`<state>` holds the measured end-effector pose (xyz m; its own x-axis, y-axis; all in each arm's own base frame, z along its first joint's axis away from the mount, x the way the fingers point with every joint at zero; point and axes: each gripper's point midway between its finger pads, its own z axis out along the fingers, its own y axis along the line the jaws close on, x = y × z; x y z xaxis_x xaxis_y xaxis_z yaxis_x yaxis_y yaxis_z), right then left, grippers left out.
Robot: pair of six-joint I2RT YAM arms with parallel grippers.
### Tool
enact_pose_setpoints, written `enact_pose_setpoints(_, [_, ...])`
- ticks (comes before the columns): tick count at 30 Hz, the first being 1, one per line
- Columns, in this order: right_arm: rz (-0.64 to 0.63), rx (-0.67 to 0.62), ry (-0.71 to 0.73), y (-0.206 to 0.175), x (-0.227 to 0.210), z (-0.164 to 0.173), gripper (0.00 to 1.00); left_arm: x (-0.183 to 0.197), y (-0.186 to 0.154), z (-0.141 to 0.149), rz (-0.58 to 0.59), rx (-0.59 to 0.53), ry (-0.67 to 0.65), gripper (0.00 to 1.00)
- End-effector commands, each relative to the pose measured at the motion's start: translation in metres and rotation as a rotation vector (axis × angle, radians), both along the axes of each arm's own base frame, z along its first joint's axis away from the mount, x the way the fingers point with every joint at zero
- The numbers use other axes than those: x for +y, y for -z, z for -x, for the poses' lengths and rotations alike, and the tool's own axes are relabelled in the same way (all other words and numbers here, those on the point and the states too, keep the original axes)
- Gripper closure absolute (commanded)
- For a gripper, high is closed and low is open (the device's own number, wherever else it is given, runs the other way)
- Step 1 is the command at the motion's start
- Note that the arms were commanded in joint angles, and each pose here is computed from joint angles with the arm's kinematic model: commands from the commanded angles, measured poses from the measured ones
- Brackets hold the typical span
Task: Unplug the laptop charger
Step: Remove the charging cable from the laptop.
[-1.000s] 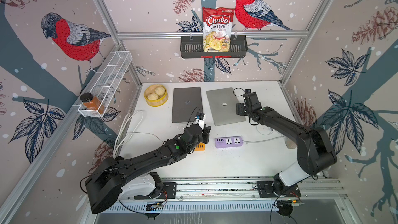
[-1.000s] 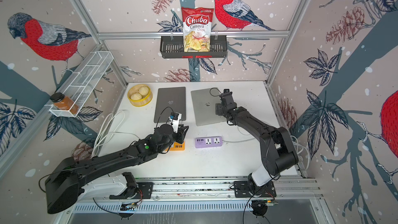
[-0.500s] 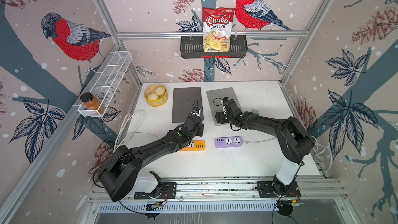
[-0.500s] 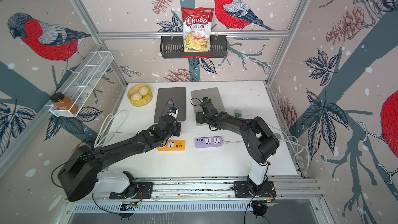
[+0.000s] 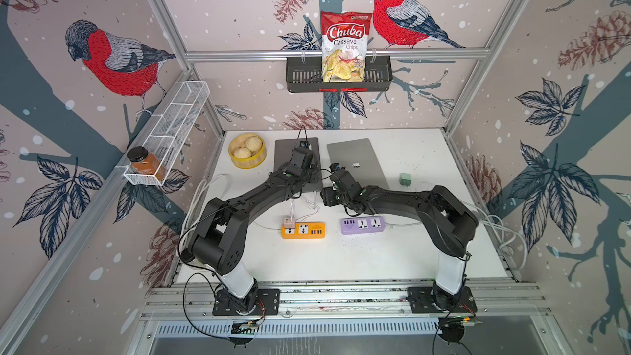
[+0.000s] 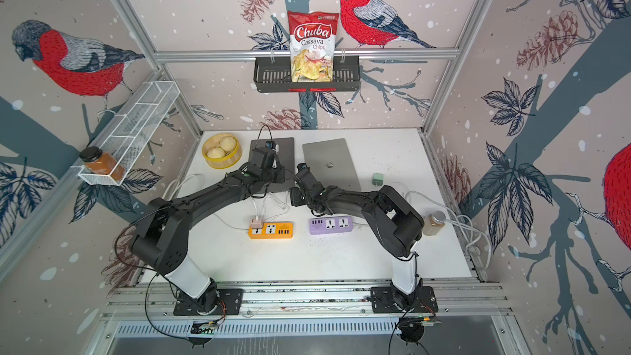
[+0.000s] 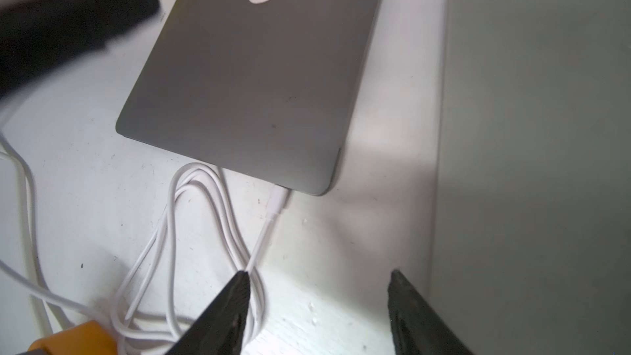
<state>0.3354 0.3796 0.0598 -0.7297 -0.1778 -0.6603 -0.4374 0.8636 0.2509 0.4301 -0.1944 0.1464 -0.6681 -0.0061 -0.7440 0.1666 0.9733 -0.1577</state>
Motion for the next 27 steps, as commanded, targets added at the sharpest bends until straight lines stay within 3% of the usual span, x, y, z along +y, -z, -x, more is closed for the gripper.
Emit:
enact_pose_setpoints(1, [0.012, 0.025, 0.057, 0.011, 0.009, -0.002, 0.36, 0.007, -0.011, -0.005, 0.035, 0.021, 0.027, 0.7])
enact_pose_setpoints(4, [0.019, 0.043, 0.066, 0.019, 0.016, -0.002, 0.37, 0.035, -0.004, -0.017, 0.072, 0.059, -0.022, 0.7])
enact_pose_setpoints(8, [0.027, 0.041, 0.076, 0.022, 0.025, -0.002, 0.38, 0.049, 0.034, -0.021, 0.114, 0.19, -0.04, 0.71])
enact_pose_setpoints(18, [0.065, 0.016, 0.102, 0.029, 0.037, -0.003, 0.48, 0.075, 0.083, -0.008, 0.06, 0.224, -0.162, 0.73])
enact_pose_setpoints(27, [0.089, -0.004, 0.11, 0.032, 0.047, -0.005, 0.55, 0.08, 0.117, 0.005, 0.056, 0.276, -0.182, 0.73])
